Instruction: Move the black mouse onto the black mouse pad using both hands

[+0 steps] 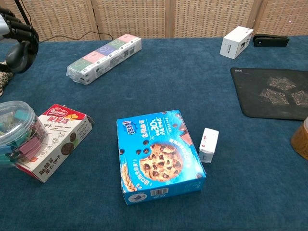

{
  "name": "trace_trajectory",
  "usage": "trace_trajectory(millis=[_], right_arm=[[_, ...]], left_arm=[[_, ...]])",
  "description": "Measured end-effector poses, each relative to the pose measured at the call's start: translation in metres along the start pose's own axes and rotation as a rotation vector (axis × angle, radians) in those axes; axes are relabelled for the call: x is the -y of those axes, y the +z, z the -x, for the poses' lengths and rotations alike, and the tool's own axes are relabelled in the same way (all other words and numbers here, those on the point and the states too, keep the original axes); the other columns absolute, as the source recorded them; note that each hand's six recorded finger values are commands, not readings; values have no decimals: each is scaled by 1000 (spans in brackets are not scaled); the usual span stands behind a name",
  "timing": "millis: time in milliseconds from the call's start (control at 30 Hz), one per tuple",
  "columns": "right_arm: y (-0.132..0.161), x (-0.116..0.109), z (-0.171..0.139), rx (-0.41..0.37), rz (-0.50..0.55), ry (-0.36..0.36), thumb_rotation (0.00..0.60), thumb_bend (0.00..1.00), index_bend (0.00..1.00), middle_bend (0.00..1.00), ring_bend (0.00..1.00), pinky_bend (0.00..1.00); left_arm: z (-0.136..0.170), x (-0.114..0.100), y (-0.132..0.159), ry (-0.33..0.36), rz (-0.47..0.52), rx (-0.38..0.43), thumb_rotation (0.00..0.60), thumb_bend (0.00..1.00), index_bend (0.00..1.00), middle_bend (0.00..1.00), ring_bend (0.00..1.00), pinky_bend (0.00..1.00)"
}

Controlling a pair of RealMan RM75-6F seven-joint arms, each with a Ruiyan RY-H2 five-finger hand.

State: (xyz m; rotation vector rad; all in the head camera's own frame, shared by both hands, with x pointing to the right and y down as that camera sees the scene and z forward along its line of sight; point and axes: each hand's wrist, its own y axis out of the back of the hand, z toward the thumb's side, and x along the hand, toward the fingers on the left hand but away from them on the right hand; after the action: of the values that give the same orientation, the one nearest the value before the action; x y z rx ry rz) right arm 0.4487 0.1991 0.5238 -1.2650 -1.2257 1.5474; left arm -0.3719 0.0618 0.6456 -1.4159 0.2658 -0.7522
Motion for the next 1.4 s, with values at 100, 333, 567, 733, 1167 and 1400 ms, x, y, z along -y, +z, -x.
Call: trace_trajectory(millis=[100, 333, 567, 733, 1167, 1400], right_arm=[[-1, -1, 0, 2, 1, -2, 600, 0, 0, 0, 0, 0], [-4, -2, 1, 9, 6, -3, 600, 0, 0, 0, 0, 0], [-5, -2, 0, 11, 7, 5, 600, 0, 0, 0, 0, 0], [-8, -2, 0, 20, 6, 6, 600, 0, 0, 0, 0, 0], [-11, 0, 2, 32, 5, 14, 600, 0, 0, 0, 0, 0], [-16, 0, 3, 48, 5, 16, 600, 0, 0, 0, 0, 0]], left_arm=[[-17, -17, 2, 79, 1, 21, 600, 176, 512, 456, 471, 438], [-69, -51, 23, 212, -18, 100, 600, 178, 512, 456, 471, 438], [-123, -67, 80, 252, -62, 213, 600, 176, 512, 456, 465, 438], [-158, -72, 127, 228, -64, 290, 600, 179, 501, 450, 458, 438], [-234, -71, 200, 151, -86, 355, 600, 156, 496, 445, 446, 438], [-251, -55, 203, 88, -86, 321, 600, 159, 491, 440, 442, 438]])
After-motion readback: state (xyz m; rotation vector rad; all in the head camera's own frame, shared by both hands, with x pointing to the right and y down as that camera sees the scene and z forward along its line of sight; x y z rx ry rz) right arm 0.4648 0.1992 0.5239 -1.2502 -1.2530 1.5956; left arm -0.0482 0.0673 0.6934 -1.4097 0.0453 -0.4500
